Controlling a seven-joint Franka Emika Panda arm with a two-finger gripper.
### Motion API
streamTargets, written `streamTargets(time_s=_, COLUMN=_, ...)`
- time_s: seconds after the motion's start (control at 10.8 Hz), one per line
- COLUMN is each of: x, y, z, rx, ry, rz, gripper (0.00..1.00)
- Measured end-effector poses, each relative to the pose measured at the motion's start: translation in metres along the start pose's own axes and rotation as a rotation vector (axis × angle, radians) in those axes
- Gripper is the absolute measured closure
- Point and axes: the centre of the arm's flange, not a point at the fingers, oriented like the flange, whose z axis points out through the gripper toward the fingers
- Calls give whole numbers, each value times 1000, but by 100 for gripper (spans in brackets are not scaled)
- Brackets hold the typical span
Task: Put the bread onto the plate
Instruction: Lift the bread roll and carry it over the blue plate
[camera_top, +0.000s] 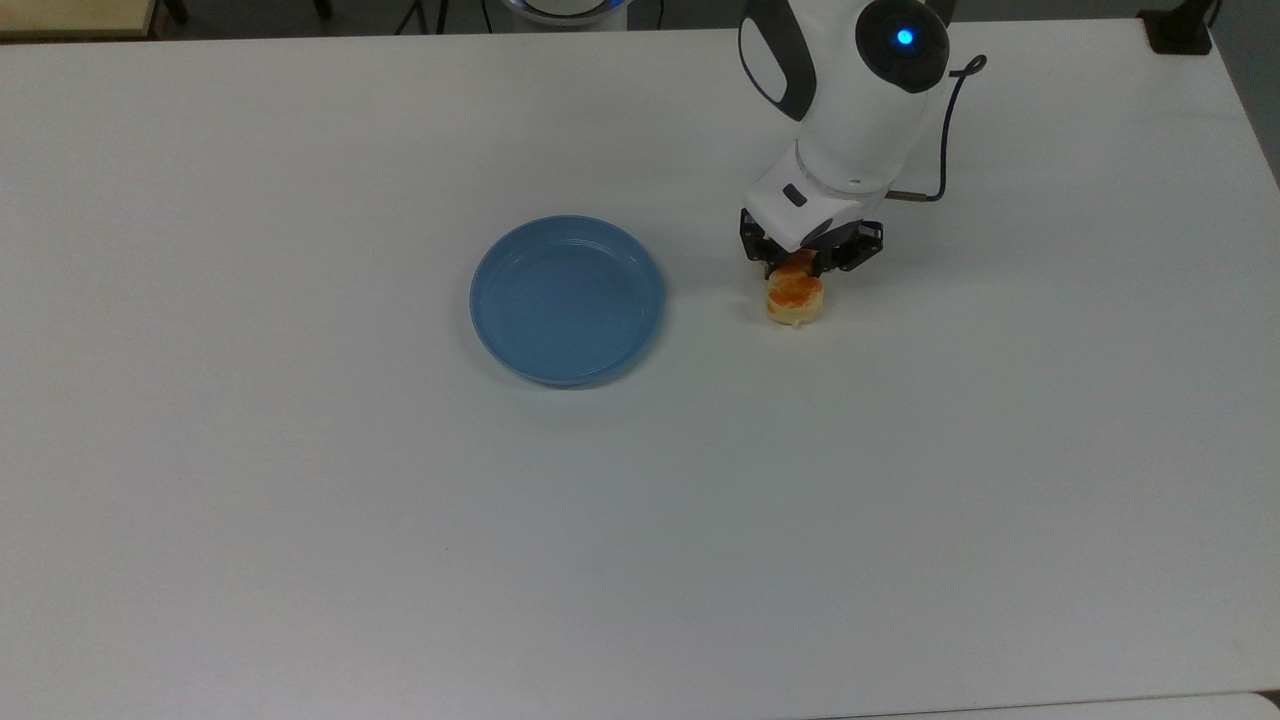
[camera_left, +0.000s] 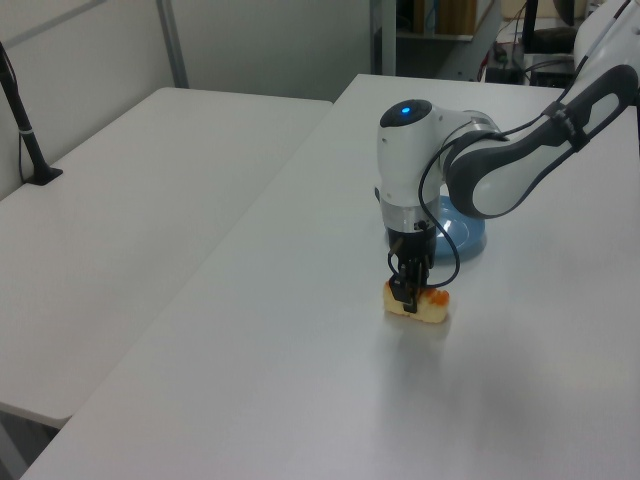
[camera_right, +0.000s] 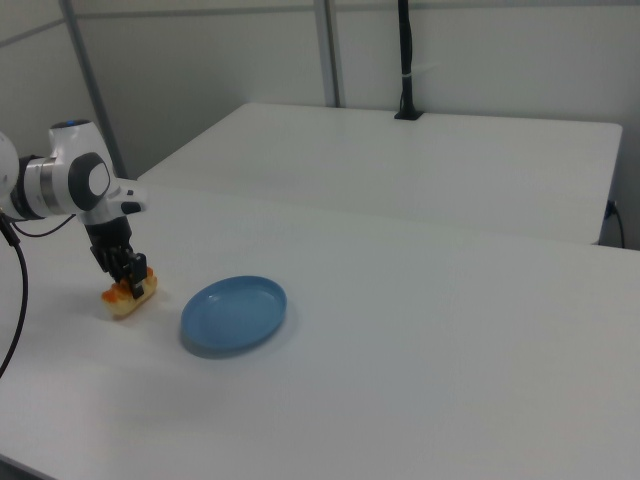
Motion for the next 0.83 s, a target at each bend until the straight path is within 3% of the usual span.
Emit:
streamTargets(time_s=0.28, x=14, y=40, z=-49, rx=-16, ry=8, rz=-36, gripper=55)
streamTargets(time_s=0.55, x=36, y=143, z=-118, rx=-21, ry=52, rz=-96, gripper=55)
streamTargets(time_s=0.83, x=50, y=210, z=-113, rx=-37, ry=38, rz=-84, gripper=55)
